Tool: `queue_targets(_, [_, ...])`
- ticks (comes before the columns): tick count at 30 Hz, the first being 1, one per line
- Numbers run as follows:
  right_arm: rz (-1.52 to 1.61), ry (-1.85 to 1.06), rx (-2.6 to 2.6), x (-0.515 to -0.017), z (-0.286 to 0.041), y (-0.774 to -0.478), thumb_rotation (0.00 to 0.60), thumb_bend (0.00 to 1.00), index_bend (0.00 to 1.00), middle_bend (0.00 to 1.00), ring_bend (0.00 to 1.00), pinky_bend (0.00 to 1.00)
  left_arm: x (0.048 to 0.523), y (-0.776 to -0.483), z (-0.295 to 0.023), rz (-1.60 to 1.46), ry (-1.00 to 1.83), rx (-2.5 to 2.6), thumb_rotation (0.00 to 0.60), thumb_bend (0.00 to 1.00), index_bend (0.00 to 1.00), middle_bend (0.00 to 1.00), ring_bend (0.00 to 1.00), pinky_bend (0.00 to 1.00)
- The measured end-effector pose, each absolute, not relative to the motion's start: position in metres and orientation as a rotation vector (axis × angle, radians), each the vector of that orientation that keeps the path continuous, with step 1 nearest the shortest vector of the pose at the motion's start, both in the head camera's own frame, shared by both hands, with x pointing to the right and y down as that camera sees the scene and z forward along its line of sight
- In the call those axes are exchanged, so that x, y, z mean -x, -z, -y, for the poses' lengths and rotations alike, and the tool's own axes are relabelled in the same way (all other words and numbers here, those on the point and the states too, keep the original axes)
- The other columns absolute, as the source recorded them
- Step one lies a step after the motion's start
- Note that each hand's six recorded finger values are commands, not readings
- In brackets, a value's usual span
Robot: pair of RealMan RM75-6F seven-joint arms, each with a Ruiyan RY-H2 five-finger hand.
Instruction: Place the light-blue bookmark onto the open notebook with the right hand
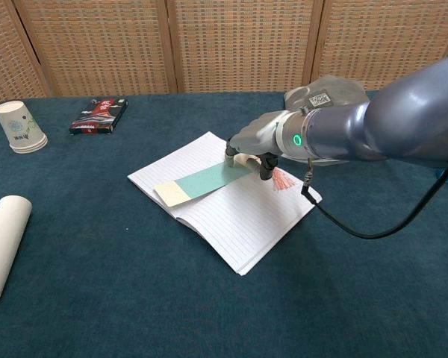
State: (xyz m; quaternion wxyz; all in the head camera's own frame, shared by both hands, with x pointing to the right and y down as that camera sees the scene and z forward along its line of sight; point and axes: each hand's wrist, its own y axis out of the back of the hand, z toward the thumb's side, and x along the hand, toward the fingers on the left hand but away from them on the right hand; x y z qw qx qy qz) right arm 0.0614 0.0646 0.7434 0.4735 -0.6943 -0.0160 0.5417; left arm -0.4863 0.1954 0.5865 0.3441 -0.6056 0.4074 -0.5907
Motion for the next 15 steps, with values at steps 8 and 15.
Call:
queue_targets(8, [0.024, -1.295, 1.705, -0.055, -0.069, -0.744, 0.600, 1.00, 0.20, 0.00, 0.00, 0.00, 0.486, -0.587, -0.195, -1.058, 1.534, 1.571, 0.600, 0.12, 0.00, 0.00, 0.00, 0.00])
queue_targets(15, [0.023, -1.253, 1.711, -0.050, -0.071, -0.746, 0.600, 1.00, 0.20, 0.00, 0.00, 0.00, 0.486, -0.587, -0.195, -1.058, 1.537, 1.569, 0.600, 0.12, 0.00, 0.00, 0.00, 0.00])
